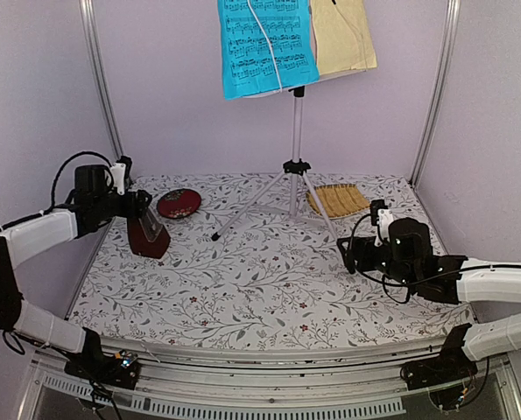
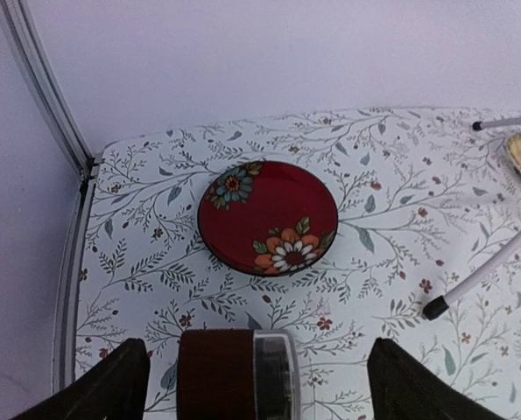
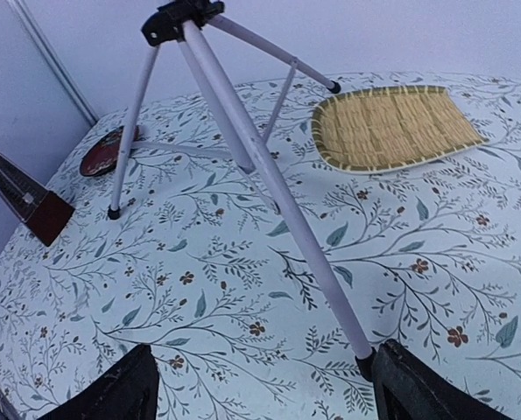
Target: Pack up the instrument practice props
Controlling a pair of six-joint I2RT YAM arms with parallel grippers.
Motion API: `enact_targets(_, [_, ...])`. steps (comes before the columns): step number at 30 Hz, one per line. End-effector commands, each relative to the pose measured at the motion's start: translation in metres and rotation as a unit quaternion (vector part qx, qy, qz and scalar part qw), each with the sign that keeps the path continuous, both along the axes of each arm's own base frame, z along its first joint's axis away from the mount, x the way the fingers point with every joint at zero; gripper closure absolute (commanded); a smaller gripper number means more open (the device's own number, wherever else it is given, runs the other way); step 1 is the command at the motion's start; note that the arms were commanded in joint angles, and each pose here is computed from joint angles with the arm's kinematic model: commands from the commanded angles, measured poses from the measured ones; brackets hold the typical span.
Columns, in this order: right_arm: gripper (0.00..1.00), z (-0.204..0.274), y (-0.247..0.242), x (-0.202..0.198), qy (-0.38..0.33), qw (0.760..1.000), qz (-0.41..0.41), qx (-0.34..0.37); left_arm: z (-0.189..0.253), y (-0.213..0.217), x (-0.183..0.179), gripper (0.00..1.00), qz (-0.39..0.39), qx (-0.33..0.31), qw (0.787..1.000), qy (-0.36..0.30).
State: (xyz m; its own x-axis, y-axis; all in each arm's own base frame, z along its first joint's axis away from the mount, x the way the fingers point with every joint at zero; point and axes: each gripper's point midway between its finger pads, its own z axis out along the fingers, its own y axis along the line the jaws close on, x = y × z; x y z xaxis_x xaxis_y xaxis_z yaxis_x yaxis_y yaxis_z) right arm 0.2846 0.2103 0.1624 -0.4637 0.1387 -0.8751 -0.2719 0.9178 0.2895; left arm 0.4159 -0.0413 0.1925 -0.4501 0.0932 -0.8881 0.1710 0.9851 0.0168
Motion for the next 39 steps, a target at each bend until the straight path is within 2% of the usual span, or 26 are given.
enact_targets(1, [0.13, 0.045, 0.024, 0.013, -0.018, 0.997, 0.077, 0.024, 0.074, -0.007, -0.008, 0.07, 0.006, -0.053, 0.995, -0.090])
enact_targets(5, [0.10, 0.064, 0.036, 0.037, -0.011, 0.993, 0.115, 0.015, 0.137, -0.017, -0.030, 0.03, 0.000, -0.145, 0.979, -0.141])
enact_targets(7, [0.10, 0.068, 0.040, 0.051, -0.005, 0.992, 0.125, 0.011, 0.159, -0.033, -0.043, 0.03, -0.042, -0.190, 0.970, -0.148])
enact_targets(10, [0.11, 0.062, 0.042, 0.076, 0.016, 0.991, 0.133, 0.014, 0.173, -0.062, -0.058, 0.02, -0.118, -0.237, 0.957, -0.118])
enact_targets(12, [0.13, 0.056, 0.047, 0.090, 0.032, 0.989, 0.144, 0.020, 0.173, -0.074, -0.064, 0.02, -0.145, -0.245, 0.955, -0.082])
enact_targets(20, [0.22, 0.036, 0.077, 0.127, 0.042, 0.981, 0.188, -0.028, 0.170, -0.072, -0.085, 0.02, -0.157, -0.182, 0.969, -0.056])
enact_targets(25, [0.33, 0.021, 0.080, 0.145, 0.031, 0.977, 0.196, -0.082, 0.148, -0.061, -0.079, 0.02, -0.130, -0.141, 0.981, -0.033])
enact_targets(29, [0.41, 0.023, 0.087, 0.150, 0.013, 0.970, 0.220, -0.103, 0.138, -0.055, -0.074, 0.02, -0.114, -0.128, 0.984, -0.045])
enact_targets(35, [0.55, 0.027, 0.104, 0.147, -0.009, 0.957, 0.274, -0.098, 0.125, -0.044, -0.069, 0.02, -0.088, -0.102, 0.990, -0.048])
enact_targets(39, [0.72, 0.028, 0.110, 0.143, -0.014, 0.952, 0.293, -0.091, 0.118, -0.037, -0.070, 0.02, -0.072, -0.085, 0.993, -0.049])
